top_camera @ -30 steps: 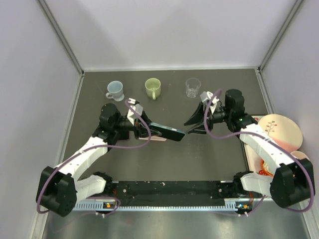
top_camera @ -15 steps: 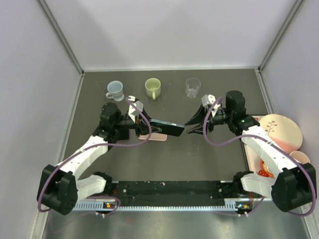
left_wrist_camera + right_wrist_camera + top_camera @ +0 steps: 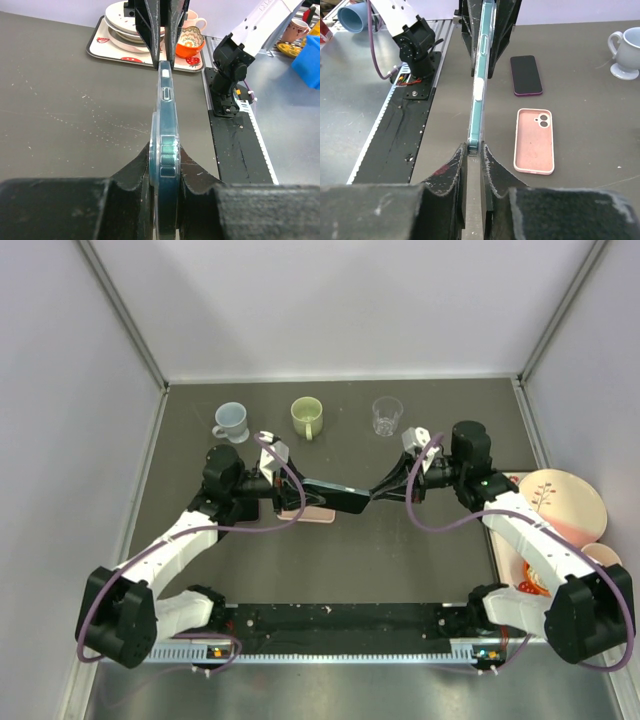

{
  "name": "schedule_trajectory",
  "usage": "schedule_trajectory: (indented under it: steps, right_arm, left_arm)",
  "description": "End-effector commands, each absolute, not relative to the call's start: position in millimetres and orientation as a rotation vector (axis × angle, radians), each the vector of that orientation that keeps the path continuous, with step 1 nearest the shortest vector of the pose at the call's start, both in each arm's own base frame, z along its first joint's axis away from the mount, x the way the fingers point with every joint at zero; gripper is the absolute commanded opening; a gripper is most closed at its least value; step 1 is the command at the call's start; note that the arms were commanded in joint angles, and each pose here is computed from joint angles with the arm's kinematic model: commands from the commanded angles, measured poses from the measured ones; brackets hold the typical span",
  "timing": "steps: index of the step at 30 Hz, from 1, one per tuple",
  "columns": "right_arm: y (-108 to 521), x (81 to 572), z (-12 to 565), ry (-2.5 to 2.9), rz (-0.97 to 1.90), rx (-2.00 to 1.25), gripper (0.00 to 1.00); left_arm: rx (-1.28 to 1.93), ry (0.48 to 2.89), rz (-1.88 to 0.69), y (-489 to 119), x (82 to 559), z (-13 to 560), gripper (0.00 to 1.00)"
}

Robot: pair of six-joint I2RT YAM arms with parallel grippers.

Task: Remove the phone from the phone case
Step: Remove the phone case from the phone.

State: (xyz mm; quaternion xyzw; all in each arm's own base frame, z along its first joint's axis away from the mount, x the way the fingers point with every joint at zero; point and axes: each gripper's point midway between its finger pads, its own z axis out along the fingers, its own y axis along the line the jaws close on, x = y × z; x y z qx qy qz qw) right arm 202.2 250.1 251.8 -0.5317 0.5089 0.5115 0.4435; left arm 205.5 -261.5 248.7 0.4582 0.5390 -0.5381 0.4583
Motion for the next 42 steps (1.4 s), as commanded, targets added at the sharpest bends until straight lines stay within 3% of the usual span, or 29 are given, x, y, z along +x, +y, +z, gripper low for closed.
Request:
schedule_trajectory:
  steps: [1,20,30,42]
  right_arm:
    - [254,197,259,1.189,1.271,-1.357,0.01]
    - [250,166,274,1.152,1.625,-1.421,0.0]
    - [250,166,266,1.148,1.658,-1.422,0.0]
    - [261,198,259,1.27,1.487,-1.306,0.0]
  left_arm:
    - [1.164,1.209,-1.282,-262,208,279,0.0]
    - [1.356,1.028,-1.375,-253,159,286,0.0]
    - [1.406,1.002,-1.418,-255,146,284,0.0]
    - [1.413,1.004,-1.436,-256,144,284,0.0]
